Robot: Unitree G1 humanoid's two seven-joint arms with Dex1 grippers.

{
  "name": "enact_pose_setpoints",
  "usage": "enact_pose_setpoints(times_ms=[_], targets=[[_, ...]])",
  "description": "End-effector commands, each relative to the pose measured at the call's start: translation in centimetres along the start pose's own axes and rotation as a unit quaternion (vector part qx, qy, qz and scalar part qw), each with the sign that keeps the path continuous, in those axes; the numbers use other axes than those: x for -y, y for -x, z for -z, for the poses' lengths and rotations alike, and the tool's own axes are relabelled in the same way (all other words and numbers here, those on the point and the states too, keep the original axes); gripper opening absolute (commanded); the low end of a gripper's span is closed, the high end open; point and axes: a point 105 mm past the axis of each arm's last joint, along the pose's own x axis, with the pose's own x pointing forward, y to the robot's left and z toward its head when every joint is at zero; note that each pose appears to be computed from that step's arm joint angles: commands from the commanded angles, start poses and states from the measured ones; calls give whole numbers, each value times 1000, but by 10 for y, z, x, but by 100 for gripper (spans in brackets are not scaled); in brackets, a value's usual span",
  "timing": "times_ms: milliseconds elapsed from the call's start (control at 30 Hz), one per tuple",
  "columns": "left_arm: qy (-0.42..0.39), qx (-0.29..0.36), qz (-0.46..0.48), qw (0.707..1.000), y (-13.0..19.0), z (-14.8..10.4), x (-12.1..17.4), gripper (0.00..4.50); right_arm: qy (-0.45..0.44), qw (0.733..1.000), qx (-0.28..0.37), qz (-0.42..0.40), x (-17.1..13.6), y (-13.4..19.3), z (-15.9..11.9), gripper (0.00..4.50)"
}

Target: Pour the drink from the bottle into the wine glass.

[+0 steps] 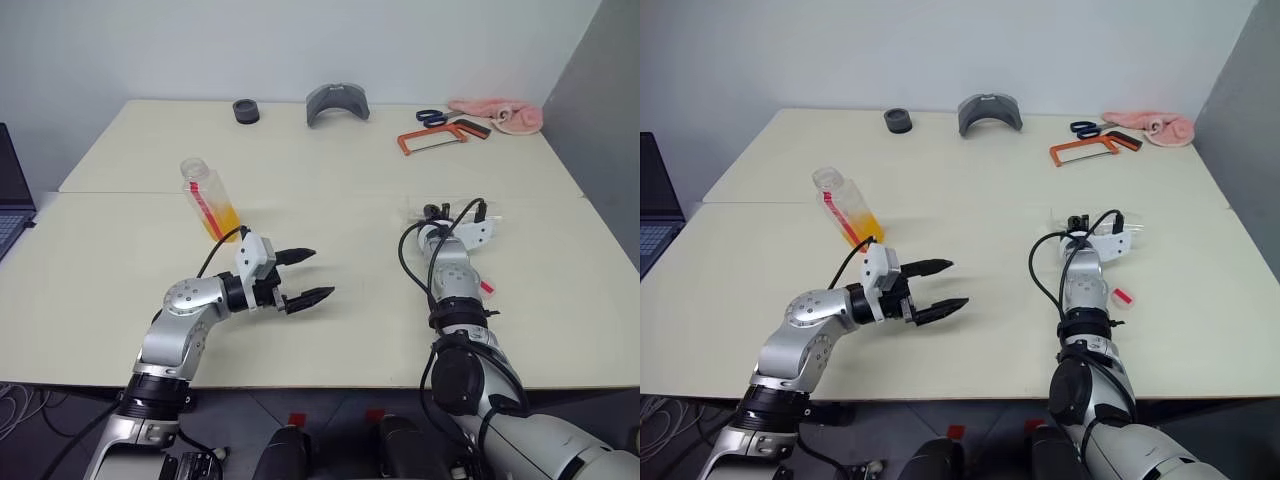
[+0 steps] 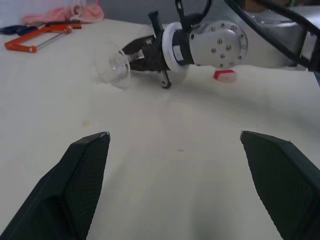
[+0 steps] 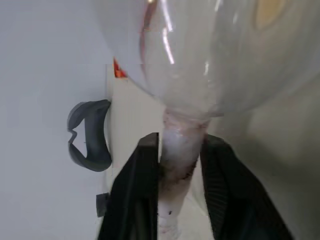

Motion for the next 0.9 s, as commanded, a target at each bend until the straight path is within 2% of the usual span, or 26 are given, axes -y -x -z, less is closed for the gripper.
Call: enact_pose_setpoints(times_ms=[33, 133, 233, 300, 367, 433, 567, 900], targets=[[-27, 17, -6, 999, 4, -15, -3, 450, -13, 1000, -11, -4, -2, 0, 8, 16], [-28, 15, -13, 999, 6, -14, -6, 450, -18, 999, -16, -26, -11, 3, 7, 16], [-28, 14, -16, 999, 8, -13, -6, 450, 38, 995, -27, -87, -35, 11, 10, 16], [-29, 12, -20, 999, 10, -12, -7, 450, 143, 979, -23, -146, -54, 20, 13, 16], [-28, 11, -24, 999, 11, -11, -8, 450, 332, 918, -7, -216, -65, 31, 23, 16], [-29, 10, -25, 999, 11, -10, -8, 450, 438, 864, -10, -248, -58, 38, 35, 16], [-29, 7, -26, 999, 12, -7, -8, 450, 538, 801, -21, -261, -33, 43, 48, 16], [-25, -8, -54, 998, 23, 3, -13, 450, 615, 738, -62, -270, 13, 53, 66, 16]])
